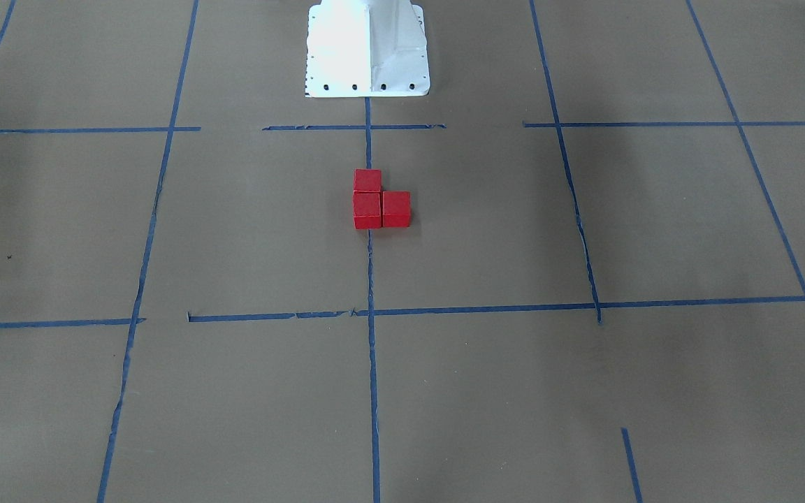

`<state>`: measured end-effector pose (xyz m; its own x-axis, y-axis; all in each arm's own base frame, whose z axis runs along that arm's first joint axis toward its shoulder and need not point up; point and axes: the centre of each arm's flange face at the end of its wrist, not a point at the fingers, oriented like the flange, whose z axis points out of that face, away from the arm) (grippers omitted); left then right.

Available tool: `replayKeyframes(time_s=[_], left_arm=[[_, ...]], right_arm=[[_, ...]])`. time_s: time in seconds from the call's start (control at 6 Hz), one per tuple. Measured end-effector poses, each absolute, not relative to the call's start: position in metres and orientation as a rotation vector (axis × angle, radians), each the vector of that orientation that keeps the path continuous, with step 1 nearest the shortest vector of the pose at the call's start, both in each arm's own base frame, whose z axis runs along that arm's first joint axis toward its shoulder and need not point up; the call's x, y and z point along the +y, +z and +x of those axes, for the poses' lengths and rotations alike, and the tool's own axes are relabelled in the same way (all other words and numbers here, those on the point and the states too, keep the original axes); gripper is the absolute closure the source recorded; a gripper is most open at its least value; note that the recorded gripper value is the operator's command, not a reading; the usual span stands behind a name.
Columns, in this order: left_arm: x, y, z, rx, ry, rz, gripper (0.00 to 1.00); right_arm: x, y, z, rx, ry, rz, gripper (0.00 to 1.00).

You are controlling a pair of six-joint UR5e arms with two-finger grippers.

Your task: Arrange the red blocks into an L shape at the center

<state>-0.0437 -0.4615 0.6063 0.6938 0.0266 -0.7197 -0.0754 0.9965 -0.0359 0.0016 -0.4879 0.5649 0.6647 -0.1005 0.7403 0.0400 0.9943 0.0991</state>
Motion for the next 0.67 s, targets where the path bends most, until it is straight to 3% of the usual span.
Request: replayKeyframes(time_s=[0.67], left_arm=[[-0.459, 0.616, -0.053, 0.856, 0.014, -0.08, 0.0]], right_arm=[[-0.467, 0.599, 0.004, -0.843, -0.049, 0.008, 0.0]])
